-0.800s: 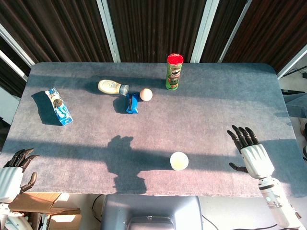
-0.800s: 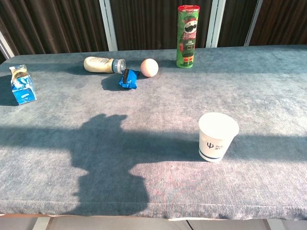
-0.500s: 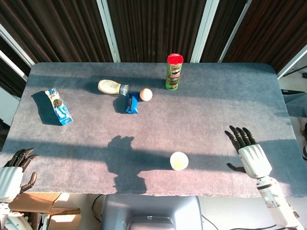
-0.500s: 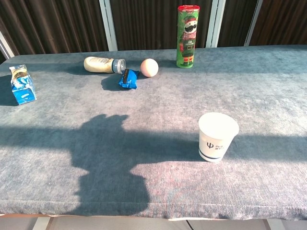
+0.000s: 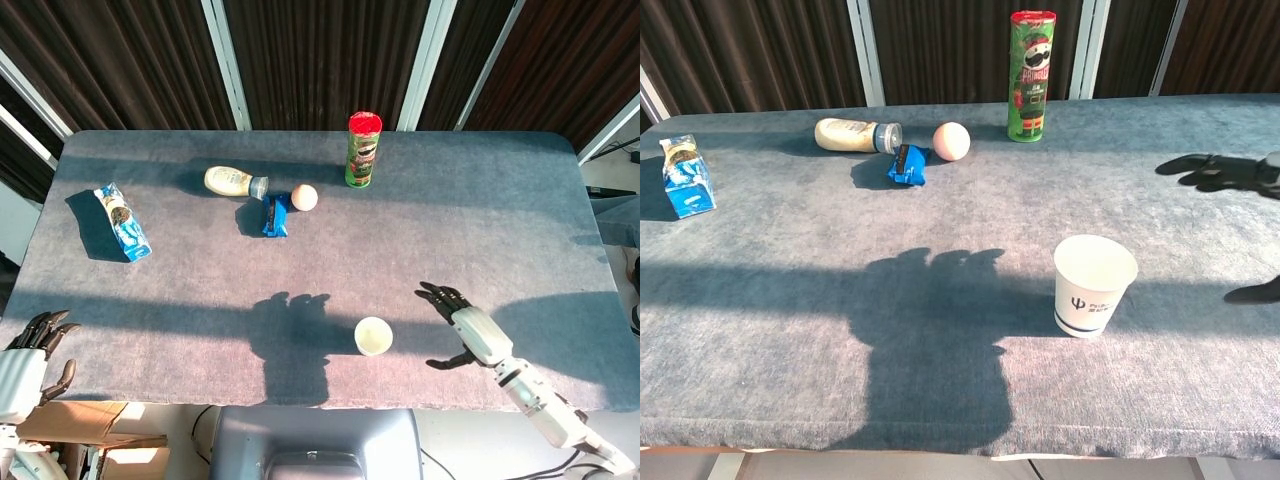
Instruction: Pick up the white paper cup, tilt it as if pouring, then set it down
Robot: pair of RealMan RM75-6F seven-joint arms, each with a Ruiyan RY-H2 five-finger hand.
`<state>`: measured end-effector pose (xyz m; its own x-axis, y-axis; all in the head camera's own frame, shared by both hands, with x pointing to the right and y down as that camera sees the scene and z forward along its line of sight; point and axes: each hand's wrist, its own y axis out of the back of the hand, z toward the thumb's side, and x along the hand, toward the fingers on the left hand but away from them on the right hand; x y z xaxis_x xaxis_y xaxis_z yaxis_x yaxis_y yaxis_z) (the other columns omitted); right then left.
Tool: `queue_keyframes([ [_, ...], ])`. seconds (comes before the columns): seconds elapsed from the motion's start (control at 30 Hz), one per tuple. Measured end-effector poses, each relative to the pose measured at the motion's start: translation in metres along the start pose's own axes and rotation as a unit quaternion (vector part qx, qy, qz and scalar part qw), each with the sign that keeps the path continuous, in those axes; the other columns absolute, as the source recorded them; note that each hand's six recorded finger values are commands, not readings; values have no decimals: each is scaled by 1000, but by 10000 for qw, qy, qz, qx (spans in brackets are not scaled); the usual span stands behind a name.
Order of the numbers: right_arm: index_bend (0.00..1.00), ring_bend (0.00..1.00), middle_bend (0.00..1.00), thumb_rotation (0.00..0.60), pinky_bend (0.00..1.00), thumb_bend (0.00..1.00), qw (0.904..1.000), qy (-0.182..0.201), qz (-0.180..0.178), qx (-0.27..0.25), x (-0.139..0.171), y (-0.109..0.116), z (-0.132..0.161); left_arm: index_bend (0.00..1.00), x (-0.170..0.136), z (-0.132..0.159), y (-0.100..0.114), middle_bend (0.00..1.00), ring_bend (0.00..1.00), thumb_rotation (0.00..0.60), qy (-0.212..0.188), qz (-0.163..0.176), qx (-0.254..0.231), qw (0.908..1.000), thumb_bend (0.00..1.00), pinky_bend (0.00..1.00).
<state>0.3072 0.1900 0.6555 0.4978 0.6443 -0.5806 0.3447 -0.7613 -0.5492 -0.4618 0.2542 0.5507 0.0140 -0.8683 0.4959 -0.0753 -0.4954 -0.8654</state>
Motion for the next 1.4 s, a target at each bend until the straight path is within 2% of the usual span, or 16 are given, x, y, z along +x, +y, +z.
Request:
queue_keyframes([
  [0.1, 147, 60, 142, 600, 166, 178, 9989, 118, 285, -356, -18, -19, 2, 263, 0, -1, 0, 131, 100, 600, 10, -4, -15, 10000, 461, 333],
  [0.2, 168, 76, 159, 600, 182, 178, 9975, 229, 474, -478, -34, -33, 5, 263, 0, -1, 1, 132, 100, 600, 12, 2, -23, 10000, 461, 333],
  [0.33, 250, 142, 215, 600, 248, 177, 9970, 287, 531, -493, -41, -39, 8, 262, -1, -1, 2, 133, 100, 600, 2, 17, -41, 10000, 460, 333],
  [0.53, 379, 252, 305, 600, 349, 179, 9964, 427, 509, -533, -62, -59, 15, 263, -1, -1, 3, 133, 99, 600, -10, 31, -76, 10000, 461, 334],
  [0.83, 507, 365, 394, 600, 458, 178, 9968, 493, 314, -545, -81, -71, 16, 263, -2, -2, 4, 133, 100, 600, -24, 33, -99, 9999, 461, 333],
  [1.13, 672, 491, 509, 600, 579, 205, 9965, 594, -117, -569, -90, -69, 16, 262, -1, -2, 4, 134, 100, 600, -30, 28, -123, 9999, 461, 333],
  [1.3, 690, 500, 521, 600, 589, 210, 9957, 708, -495, -331, -90, -57, 15, 263, -2, -2, 4, 133, 100, 600, -29, 14, -133, 9999, 461, 334],
  [1.4, 689, 500, 521, 600, 590, 211, 9946, 779, -679, 55, -90, -48, 16, 263, -1, -2, 3, 133, 100, 600, -40, 8, -127, 9999, 462, 334],
])
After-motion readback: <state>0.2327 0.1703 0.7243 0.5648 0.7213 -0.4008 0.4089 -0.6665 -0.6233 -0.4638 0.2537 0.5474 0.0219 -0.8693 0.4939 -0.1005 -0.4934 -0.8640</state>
